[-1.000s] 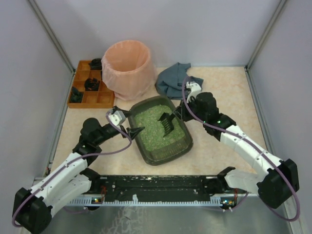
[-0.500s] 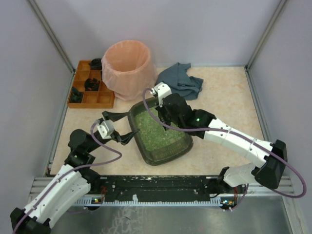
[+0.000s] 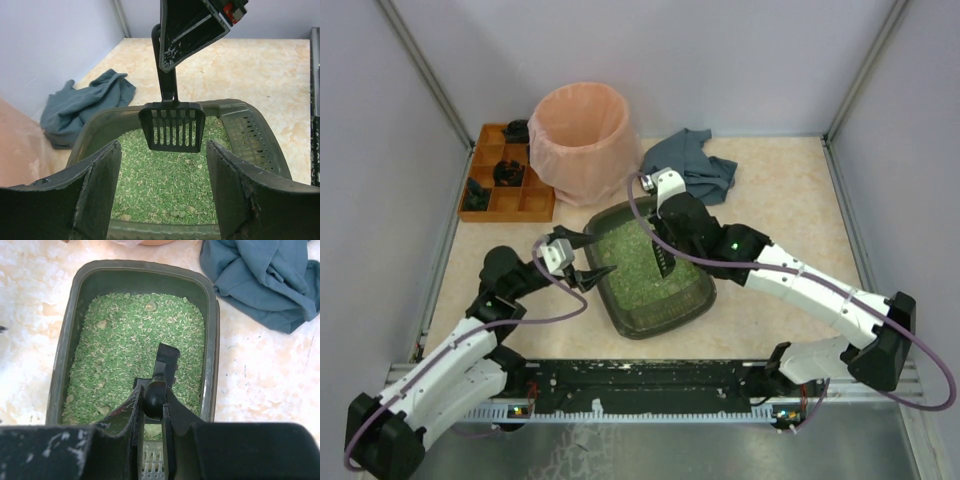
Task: Clean the litter box
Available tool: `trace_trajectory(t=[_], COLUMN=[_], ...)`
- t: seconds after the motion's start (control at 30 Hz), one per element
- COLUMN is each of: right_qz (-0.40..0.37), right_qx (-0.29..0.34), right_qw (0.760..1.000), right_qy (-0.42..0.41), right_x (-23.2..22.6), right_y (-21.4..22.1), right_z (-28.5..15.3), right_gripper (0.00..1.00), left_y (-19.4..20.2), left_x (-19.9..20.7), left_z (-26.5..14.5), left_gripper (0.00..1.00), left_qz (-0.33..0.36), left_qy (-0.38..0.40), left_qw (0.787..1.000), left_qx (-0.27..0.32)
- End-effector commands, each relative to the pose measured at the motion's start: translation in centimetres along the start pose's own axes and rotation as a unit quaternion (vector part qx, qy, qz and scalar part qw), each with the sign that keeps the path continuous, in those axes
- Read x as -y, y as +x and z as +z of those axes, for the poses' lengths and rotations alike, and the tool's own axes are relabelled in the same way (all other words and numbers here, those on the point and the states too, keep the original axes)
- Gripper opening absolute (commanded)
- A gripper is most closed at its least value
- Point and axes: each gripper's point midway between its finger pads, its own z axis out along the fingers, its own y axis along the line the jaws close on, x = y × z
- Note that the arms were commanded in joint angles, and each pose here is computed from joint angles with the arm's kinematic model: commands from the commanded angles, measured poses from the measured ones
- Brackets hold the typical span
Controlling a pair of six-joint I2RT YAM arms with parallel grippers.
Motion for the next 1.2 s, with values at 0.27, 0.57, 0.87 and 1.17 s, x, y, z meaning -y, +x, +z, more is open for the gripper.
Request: trace_trajectory(t=[0.27,0.57,0.87,1.17], right_qz=[0.095,0.111,0.106,0.104], right_qx=[0.075,0.072,0.073,0.071], right_qw=[0.992,0.989,0.99,0.99], right_qy=[-0.03,-0.067,-0.059,-0.065], right_x=[-0.2,-1.7,-1.3,-1.6], right_y=[-4.0,-4.4,-5.3,-5.6], right_z=[-3.3,-3.4,-4.0,-3.9], right_gripper=[0.0,0.0,0.0,0.0], left_y=[-2.5,-2.5,-2.0,-1.1], left_x=[2.2,2.4,2.7,2.3], left_z=[6.8,8.5,10.3,11.7], left_gripper=[0.78,0.76,0.74,0.64], left_qz=[0.059,0.037,0.046,0.037], left_qy=[0.083,0.089,0.109,0.115], left_qw=[0.993,0.99,0.987,0.988], left_qx=[0.056,0.102,0.11,0.095])
